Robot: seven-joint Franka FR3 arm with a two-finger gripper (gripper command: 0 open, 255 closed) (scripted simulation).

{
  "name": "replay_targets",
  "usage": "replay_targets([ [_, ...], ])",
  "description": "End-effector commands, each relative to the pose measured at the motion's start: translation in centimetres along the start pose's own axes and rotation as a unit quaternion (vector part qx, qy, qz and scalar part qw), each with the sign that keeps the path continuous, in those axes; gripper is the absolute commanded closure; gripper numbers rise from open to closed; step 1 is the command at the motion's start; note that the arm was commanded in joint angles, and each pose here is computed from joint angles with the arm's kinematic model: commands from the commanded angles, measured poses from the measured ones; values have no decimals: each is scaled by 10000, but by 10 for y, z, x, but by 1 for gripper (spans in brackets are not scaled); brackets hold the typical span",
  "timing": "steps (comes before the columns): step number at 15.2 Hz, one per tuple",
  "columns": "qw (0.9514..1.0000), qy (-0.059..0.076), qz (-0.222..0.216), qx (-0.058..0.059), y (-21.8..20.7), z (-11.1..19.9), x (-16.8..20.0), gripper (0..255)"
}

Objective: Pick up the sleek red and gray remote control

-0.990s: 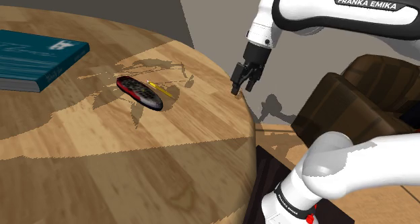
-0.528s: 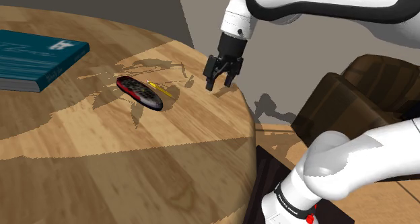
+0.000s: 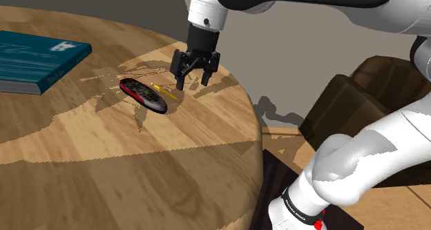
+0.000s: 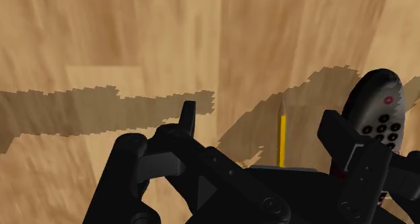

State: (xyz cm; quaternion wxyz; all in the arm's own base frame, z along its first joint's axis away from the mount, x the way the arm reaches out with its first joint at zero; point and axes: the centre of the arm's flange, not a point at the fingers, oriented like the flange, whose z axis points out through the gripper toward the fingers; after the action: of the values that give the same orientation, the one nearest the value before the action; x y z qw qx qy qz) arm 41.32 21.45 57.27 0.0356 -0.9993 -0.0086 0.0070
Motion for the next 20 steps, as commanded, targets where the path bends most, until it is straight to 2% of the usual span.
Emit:
replay_targets([
  [1, 10000, 19, 2, -14, -24, -2, 13, 0],
  [9, 9999, 84, -12, -95, -120, -5, 61, 0],
  [17, 9999, 88, -13, -99, -122, 34, 63, 0],
  [19, 9999, 88, -13, -99, -122, 34, 63, 0],
  [20, 9999, 87, -14, -99, -122, 35, 63, 255],
])
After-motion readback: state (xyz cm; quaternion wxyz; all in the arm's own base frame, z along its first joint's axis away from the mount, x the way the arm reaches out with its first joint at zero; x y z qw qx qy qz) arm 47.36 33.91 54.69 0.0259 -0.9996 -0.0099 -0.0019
